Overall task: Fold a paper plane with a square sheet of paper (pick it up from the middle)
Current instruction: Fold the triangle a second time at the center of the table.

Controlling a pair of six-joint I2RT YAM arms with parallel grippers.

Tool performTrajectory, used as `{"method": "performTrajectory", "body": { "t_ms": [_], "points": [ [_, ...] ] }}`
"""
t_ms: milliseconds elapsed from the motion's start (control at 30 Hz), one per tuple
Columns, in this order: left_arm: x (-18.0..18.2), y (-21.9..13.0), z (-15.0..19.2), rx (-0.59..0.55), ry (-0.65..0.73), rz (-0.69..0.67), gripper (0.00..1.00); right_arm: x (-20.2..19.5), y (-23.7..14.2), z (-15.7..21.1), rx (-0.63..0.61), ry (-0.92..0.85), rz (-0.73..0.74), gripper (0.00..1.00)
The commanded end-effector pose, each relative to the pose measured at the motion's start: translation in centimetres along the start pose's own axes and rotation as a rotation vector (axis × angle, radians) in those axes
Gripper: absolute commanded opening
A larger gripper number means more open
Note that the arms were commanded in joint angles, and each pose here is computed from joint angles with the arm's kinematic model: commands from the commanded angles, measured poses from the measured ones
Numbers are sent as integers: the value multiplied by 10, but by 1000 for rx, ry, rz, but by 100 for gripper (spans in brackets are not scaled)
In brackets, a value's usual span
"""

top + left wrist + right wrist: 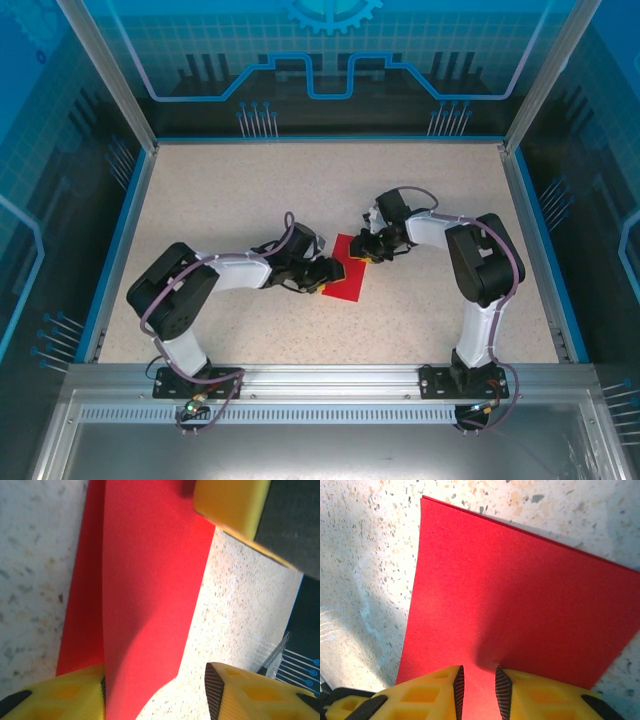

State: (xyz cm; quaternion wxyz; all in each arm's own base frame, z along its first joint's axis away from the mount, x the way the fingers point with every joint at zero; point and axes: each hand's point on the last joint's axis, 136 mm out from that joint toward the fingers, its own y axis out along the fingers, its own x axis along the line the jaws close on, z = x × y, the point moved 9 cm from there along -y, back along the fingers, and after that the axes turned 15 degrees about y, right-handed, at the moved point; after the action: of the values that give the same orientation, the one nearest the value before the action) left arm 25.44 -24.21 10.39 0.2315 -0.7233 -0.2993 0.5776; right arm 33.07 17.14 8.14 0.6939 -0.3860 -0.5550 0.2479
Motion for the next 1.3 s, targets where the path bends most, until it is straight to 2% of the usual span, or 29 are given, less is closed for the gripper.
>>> {"method": "performTrajectory", "body": {
  "t_ms": [0,200,467,667,867,1000,1167,1267],
  "points": [
    [-16,-6,7,22,47,64,48,-68,33,18,65,132,299,29],
    [-29,-7,0,-3,80,113,44,-66,31,18,63,131,292,29],
    [-40,2,-16,-40,96,168,46,-62,28,18,64,125,278,29],
    [-33,13,-20,-36,88,146,46,-59,26,18,66,121,260,29],
    [-27,21,-19,-39,93,138,46,-30,3,14,44,69,110,32],
    [-22,23,-18,-42,89,124,45,-7,-27,11,0,13,-12,38],
    [-17,28,-16,-39,80,107,44,-4,-52,22,-17,-19,-92,43],
    [-16,29,-17,-40,82,115,48,-7,-59,34,-10,-36,-104,46]
  ]
}}
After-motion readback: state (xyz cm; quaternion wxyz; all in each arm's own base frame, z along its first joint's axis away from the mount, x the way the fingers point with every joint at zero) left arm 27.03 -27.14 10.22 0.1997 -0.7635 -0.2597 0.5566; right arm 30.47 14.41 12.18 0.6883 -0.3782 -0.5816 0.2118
